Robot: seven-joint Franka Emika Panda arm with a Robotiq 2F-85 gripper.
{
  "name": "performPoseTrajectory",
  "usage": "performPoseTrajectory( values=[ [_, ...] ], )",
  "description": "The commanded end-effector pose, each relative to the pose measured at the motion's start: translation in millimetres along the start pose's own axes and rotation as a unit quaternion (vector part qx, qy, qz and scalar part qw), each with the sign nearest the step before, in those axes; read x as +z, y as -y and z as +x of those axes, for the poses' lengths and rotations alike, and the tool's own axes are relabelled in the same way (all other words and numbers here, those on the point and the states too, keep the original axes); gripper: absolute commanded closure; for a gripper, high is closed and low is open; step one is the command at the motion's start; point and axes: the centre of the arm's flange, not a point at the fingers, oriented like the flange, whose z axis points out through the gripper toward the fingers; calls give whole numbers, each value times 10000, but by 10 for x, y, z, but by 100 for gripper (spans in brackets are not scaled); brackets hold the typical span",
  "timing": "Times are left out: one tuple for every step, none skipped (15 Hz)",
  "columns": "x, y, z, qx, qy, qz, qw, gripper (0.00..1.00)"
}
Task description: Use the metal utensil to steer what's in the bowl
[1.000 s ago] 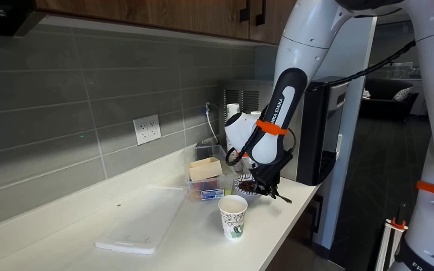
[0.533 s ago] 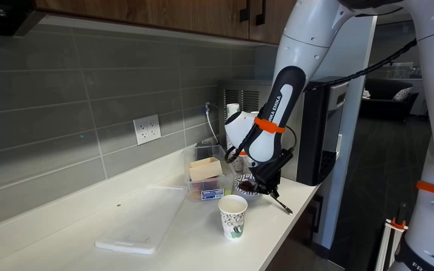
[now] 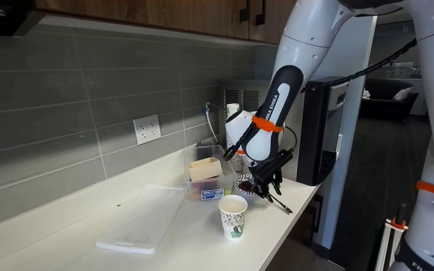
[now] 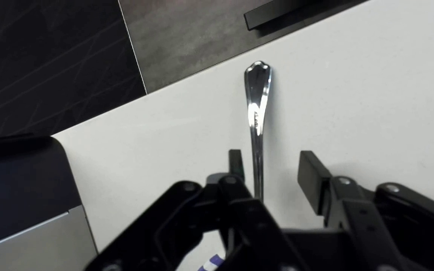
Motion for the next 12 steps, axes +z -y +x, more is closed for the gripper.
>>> performPoseTrajectory(
  values=[
    [34, -44, 52, -4, -31, 230, 9997, 25],
    [58, -48, 71, -7, -44, 254, 9997, 18],
    [88, -49, 91, -20, -31, 269, 9996, 9],
    [109, -47, 100, -23, -45, 289, 9996, 2],
    [147, -45, 120, -32, -42, 299, 9995, 0],
    [180, -44, 132, -39, -33, 312, 9995, 0],
    [212, -43, 144, -36, -22, 317, 9995, 0],
    [246, -42, 157, -44, -12, 327, 9995, 0],
    [279, -38, 170, -49, -2, 340, 9994, 0],
    [307, -37, 180, -51, 13, 354, 9994, 0],
    [338, -34, 197, -44, 21, 366, 9993, 0],
    [362, -36, 209, -46, 30, 376, 9993, 0]
  ],
)
